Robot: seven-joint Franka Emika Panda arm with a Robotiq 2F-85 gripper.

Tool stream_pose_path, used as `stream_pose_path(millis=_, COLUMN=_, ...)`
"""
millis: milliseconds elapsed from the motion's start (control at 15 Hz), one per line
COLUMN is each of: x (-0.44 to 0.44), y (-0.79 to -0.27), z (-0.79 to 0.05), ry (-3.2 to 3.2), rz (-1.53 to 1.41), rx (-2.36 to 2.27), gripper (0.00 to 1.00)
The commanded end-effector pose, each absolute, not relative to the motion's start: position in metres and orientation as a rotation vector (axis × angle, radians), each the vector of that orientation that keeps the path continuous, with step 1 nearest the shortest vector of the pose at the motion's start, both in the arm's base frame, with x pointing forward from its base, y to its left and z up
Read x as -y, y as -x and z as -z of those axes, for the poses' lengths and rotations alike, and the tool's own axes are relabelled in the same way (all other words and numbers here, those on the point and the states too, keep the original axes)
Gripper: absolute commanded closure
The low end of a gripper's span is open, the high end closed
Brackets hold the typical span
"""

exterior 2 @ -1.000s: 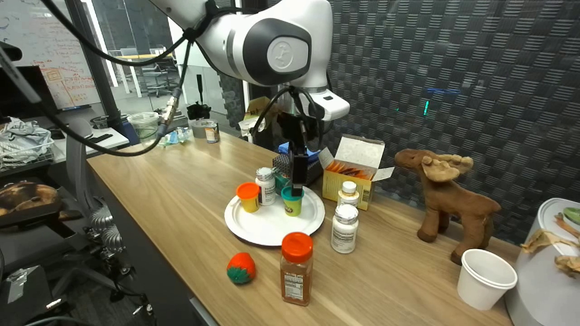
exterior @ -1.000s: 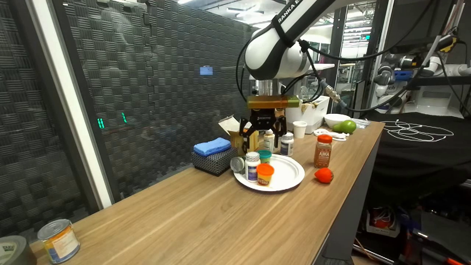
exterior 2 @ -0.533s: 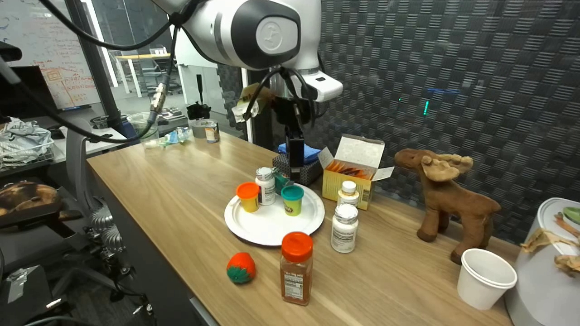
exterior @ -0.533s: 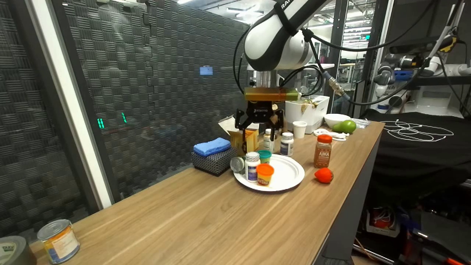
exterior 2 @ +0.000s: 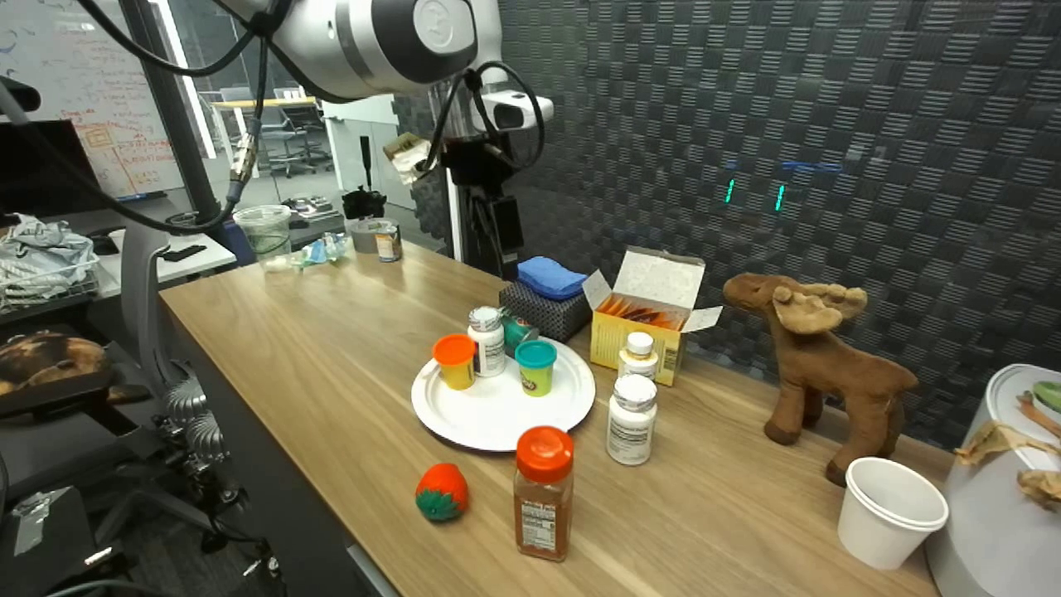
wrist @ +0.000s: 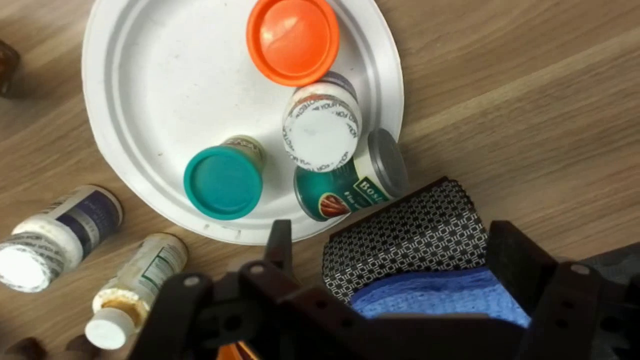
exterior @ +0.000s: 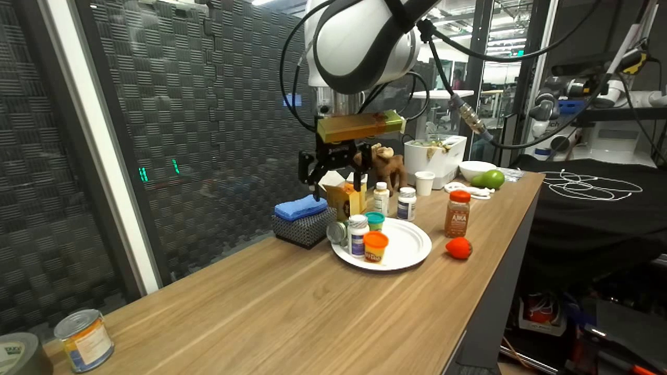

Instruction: Pick up all the objects surrounding the white plate and arrange them on the plate

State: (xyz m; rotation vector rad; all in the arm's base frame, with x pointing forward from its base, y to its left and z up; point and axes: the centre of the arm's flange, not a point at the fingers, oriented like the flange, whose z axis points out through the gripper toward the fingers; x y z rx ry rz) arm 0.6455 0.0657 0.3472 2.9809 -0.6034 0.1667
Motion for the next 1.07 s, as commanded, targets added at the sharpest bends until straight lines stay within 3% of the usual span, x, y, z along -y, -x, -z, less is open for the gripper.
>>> stream_pose_path(millis=0, x=-0.074, y=-0.654, z=-0.344, ry=-2.940, rz=-0.152, rx=0.361, gripper=0.00)
stream_pose_path(millis=533, x=-0.077, y=-0.665, z=-0.309, ry=-2.899, rz=-0.053, rx=-0.101, gripper=0.00)
stream_pose_path(millis=1000, x=-0.079, y=-0.672, z=-0.294, ry=-2.868, rz=-0.001, rx=-0.238, gripper=0.00)
